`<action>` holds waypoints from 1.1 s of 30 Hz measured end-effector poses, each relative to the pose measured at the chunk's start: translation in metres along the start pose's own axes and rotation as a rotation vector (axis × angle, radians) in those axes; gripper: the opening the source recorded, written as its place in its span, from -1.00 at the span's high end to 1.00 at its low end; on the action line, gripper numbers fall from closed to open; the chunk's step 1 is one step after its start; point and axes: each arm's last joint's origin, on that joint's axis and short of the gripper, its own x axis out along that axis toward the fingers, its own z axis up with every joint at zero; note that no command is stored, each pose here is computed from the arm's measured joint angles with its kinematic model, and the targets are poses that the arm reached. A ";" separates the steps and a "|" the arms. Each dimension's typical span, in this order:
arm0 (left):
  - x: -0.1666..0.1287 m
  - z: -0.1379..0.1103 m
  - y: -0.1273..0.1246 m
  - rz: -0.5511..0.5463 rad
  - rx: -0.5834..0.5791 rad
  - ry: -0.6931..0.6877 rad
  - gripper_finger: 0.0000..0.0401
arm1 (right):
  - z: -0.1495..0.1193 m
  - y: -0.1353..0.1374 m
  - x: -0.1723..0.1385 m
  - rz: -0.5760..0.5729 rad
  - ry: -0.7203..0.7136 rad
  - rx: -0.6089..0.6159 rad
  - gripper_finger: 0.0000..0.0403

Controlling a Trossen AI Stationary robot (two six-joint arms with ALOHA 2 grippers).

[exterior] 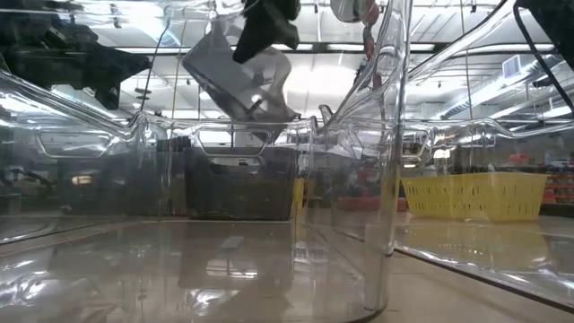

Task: Stack baskets by color
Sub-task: Stack the right black bin on top of the middle black bin

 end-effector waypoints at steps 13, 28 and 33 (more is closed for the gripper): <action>0.000 0.000 0.000 0.000 0.000 0.000 0.85 | -0.017 -0.001 0.027 -0.058 0.066 0.008 1.00; 0.000 0.000 0.000 0.000 0.000 0.000 0.85 | -0.043 0.001 0.053 0.003 0.197 -0.016 1.00; 0.000 0.000 0.000 0.000 0.000 0.000 0.84 | -0.047 0.001 0.057 0.019 0.218 -0.007 1.00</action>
